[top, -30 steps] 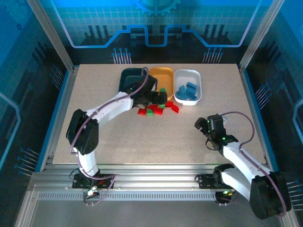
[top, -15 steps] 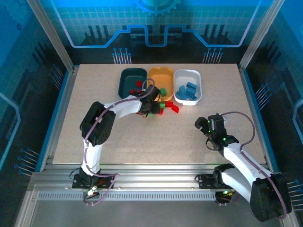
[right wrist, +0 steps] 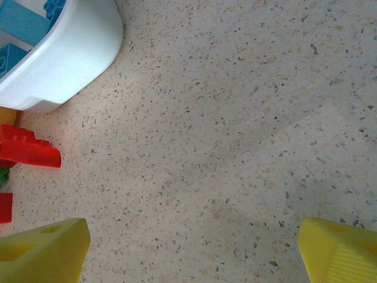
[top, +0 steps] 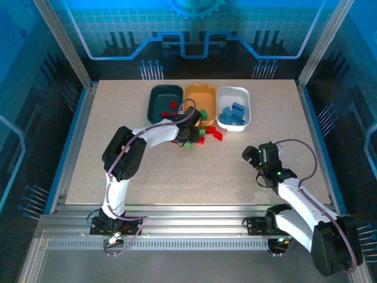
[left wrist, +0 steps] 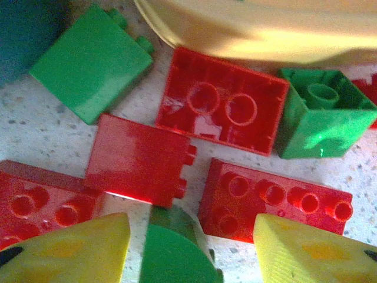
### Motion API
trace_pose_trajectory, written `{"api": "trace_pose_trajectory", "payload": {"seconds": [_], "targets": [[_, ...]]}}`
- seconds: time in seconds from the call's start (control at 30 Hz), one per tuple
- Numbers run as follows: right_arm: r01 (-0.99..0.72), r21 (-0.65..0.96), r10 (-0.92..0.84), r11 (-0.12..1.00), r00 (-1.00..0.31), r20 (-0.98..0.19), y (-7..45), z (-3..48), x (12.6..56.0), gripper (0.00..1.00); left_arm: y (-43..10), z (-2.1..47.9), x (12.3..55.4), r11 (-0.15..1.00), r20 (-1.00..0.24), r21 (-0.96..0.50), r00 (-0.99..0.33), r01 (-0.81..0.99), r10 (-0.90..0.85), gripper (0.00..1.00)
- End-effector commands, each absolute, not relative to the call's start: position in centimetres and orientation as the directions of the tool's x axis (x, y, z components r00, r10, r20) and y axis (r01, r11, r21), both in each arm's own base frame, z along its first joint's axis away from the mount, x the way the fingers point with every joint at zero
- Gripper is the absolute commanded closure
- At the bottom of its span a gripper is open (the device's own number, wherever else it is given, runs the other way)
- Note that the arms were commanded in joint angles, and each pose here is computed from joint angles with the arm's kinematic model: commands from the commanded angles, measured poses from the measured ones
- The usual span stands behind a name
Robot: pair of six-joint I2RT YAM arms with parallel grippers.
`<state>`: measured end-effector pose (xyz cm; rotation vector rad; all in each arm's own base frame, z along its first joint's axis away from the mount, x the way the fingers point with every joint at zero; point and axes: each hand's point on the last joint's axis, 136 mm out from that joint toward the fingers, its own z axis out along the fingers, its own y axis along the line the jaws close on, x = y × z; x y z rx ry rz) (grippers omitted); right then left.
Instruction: Sort the legos into containers by color
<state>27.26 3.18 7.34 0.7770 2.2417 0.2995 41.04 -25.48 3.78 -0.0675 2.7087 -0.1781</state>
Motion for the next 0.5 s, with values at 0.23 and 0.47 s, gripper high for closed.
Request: {"api": "trace_pose_trajectory", "payload": {"seconds": [0.23,0.47], "targets": [[0.437,0.441,0.620,0.784,-0.532,-0.577,3.1,8.2,27.6,0.08,-25.5,3.5,38.4,0.997,-0.389,-0.040,-0.920,0.063,0.042,0.61],[0.434,0.444,0.621,0.784,-0.533,-0.574,3.1,8.2,27.6,0.08,-25.8,3.7,37.4,0.996,-0.382,-0.050,-0.922,0.078,0.053,0.62]]}}
